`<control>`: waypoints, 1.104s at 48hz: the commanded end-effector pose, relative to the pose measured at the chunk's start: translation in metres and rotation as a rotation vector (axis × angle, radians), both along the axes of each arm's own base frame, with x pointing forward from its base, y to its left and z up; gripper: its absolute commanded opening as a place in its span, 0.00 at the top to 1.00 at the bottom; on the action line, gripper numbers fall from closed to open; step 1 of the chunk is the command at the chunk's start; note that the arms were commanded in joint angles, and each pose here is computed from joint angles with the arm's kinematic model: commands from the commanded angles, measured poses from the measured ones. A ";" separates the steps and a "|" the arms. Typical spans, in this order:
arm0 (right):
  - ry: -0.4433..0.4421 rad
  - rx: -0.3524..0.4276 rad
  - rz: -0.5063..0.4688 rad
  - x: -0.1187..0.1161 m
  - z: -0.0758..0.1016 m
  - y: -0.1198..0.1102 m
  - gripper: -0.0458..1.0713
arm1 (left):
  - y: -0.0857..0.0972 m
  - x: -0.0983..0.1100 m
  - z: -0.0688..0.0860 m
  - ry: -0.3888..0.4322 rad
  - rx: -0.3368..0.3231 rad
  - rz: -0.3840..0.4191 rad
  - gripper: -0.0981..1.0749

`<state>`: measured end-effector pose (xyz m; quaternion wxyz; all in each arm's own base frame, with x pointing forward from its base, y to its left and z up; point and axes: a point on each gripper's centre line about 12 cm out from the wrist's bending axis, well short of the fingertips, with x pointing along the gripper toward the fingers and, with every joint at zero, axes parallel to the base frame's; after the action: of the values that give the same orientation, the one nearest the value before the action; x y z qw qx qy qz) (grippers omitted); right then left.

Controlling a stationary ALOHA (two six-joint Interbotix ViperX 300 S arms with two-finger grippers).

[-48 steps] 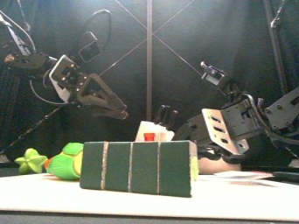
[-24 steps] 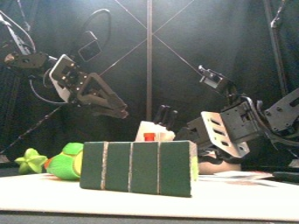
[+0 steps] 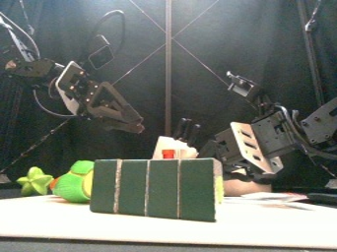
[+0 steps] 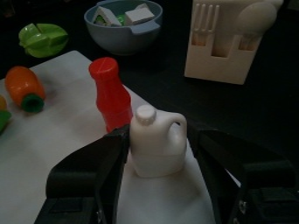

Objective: Stand up detergent bottle

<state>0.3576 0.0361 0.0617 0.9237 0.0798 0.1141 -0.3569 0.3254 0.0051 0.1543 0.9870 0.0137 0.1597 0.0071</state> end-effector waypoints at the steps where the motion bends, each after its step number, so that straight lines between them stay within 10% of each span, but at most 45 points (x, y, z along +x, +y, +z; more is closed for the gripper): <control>1: -0.063 0.020 0.010 0.004 0.023 0.004 0.18 | 0.001 0.002 0.009 -0.034 0.001 0.003 0.21; 53: -0.073 -0.004 -0.007 0.001 0.075 0.008 0.18 | 0.000 0.002 0.010 -0.037 0.001 0.000 0.21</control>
<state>0.3566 0.0437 0.1099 0.9261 0.0671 0.1042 -0.3563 0.3248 0.0056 0.1560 0.9875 0.0137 0.1567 0.0079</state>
